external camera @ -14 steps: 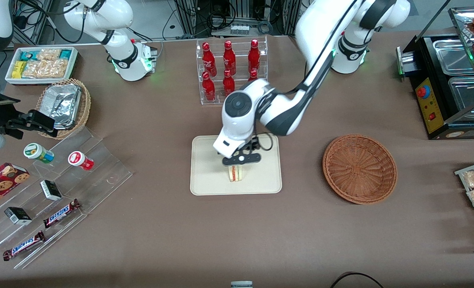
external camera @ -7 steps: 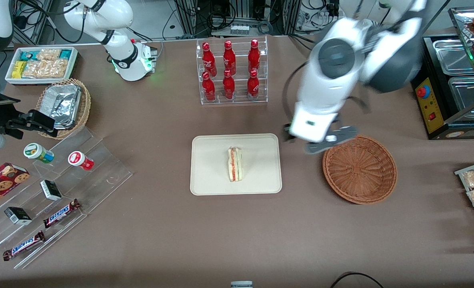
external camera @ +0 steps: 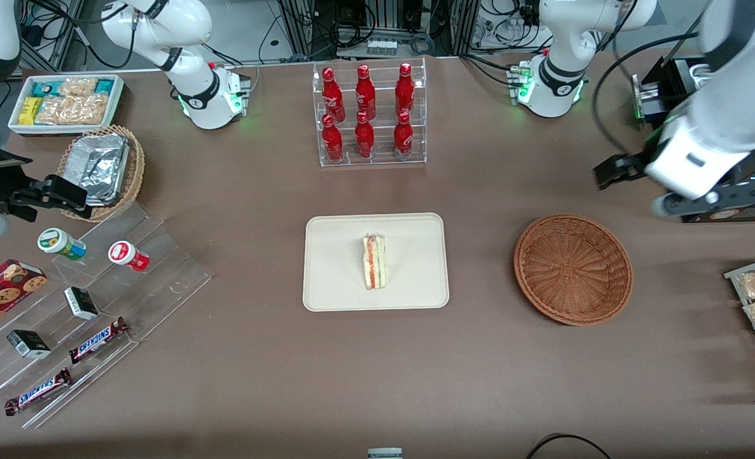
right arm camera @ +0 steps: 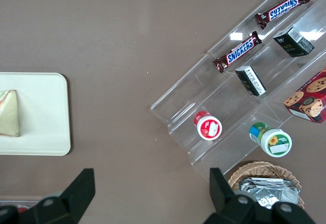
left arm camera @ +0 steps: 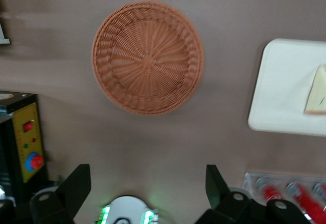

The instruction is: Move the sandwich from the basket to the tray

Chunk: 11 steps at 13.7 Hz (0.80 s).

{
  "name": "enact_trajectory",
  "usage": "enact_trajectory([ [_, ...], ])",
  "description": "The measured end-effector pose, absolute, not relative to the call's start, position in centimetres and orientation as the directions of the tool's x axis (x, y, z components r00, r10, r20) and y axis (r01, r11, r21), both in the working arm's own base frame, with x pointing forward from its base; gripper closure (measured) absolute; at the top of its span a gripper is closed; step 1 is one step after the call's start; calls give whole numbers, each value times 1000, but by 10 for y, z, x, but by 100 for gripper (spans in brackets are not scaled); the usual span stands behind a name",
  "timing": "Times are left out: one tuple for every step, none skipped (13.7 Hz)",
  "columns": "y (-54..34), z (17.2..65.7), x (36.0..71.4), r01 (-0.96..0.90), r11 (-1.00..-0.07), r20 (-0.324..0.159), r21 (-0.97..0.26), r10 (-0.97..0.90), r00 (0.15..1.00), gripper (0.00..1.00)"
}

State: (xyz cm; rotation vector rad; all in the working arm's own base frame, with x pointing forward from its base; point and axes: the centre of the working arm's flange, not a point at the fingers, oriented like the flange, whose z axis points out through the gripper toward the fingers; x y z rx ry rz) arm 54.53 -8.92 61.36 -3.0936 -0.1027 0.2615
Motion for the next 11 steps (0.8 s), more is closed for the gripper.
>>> enact_trajectory([
  [-74, 613, 537, 23, -999, -177, -32, 28, 984, 0],
  [-60, 613, 529, -13, -1000, -184, -23, -9, 983, 0],
  [-48, 614, 522, -40, -999, -186, -16, -36, 982, 0],
  [-37, 616, 517, -56, -998, -184, -10, -53, 981, 0],
  [-28, 618, 514, -63, -998, -181, -6, -61, 982, 0],
  [-21, 621, 512, -66, -998, -177, -3, -64, 982, 0],
  [-18, 622, 511, -66, -998, -175, -2, -64, 982, 0],
  [-18, 622, 511, -65, -998, -174, -2, -64, 983, 0],
  [-18, 621, 512, -66, -998, -174, -2, -64, 983, 0],
  [-18, 621, 512, -66, -998, -173, -2, -64, 983, 0],
  [-18, 622, 512, -66, -998, -171, -2, -64, 983, 0],
])
